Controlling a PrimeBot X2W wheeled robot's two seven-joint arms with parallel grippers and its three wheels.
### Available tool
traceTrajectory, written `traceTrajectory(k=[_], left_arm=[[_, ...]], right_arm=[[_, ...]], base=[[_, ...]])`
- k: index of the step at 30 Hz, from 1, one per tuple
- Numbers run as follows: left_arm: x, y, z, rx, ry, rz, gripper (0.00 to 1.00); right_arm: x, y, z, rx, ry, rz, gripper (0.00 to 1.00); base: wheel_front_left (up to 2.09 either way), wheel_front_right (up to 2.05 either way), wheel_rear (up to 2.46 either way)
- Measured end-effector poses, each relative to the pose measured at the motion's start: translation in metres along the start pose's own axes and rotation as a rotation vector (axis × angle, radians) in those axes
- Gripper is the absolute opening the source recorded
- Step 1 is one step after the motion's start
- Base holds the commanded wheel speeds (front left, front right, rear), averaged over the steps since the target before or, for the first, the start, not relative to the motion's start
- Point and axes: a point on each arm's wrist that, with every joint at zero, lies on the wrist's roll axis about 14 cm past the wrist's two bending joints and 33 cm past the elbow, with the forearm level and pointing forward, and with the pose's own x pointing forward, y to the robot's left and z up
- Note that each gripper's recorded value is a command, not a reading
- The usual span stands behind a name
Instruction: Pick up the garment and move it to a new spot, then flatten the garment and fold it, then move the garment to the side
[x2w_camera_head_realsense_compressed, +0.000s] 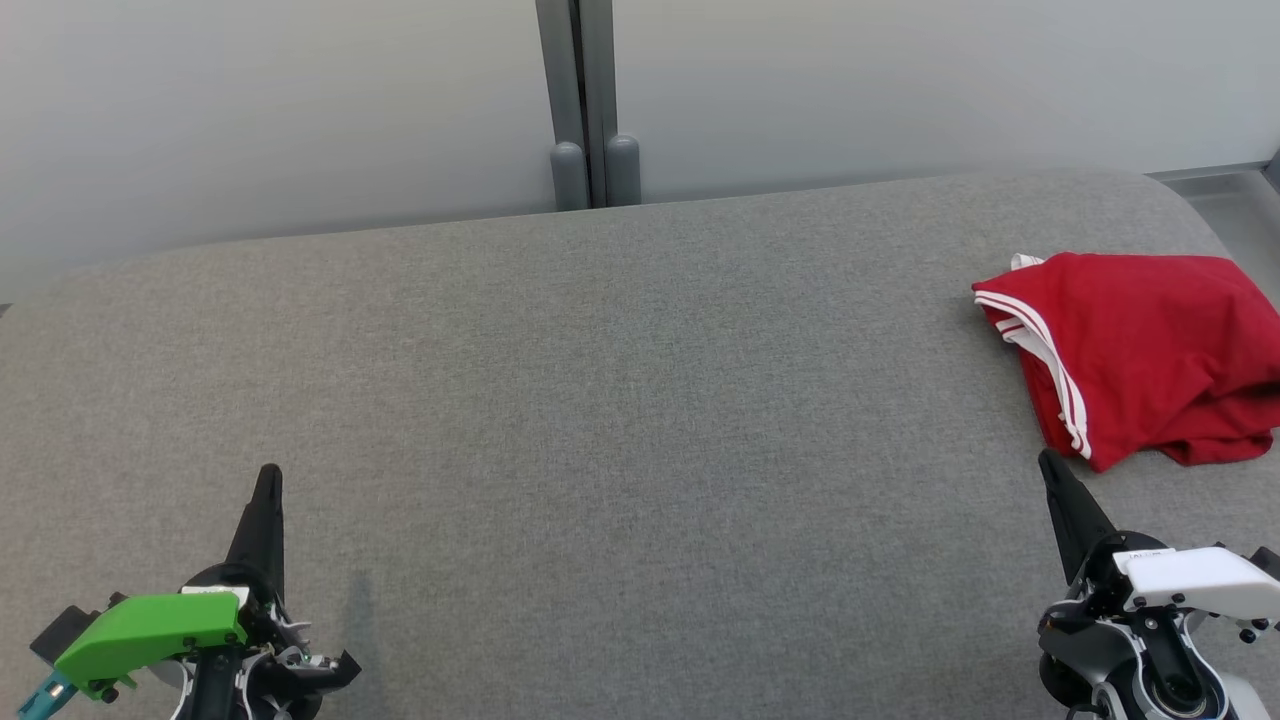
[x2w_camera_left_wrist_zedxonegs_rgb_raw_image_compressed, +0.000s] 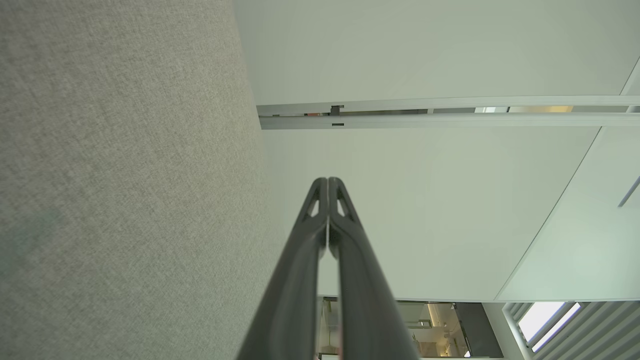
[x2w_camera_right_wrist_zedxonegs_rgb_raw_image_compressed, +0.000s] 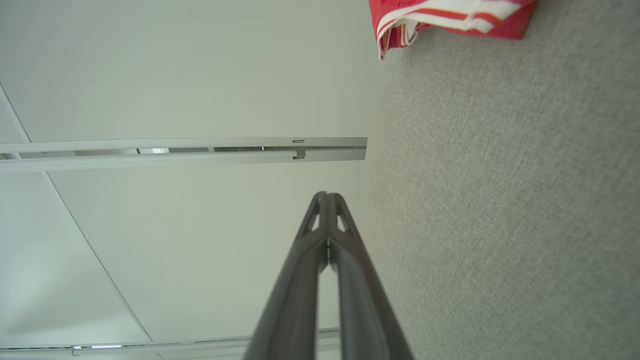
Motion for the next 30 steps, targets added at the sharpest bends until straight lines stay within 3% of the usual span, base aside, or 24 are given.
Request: traceTrajectory(k=[30], left_arm=[[-0.0001, -0.0001, 0.0003, -0.001, 0.001, 0.000, 0.00]], right_arm=[[0.0000, 0.0002, 0.0001, 0.000, 0.000, 0.000, 0.00]], base=[[0.00, 0.00, 0.00]])
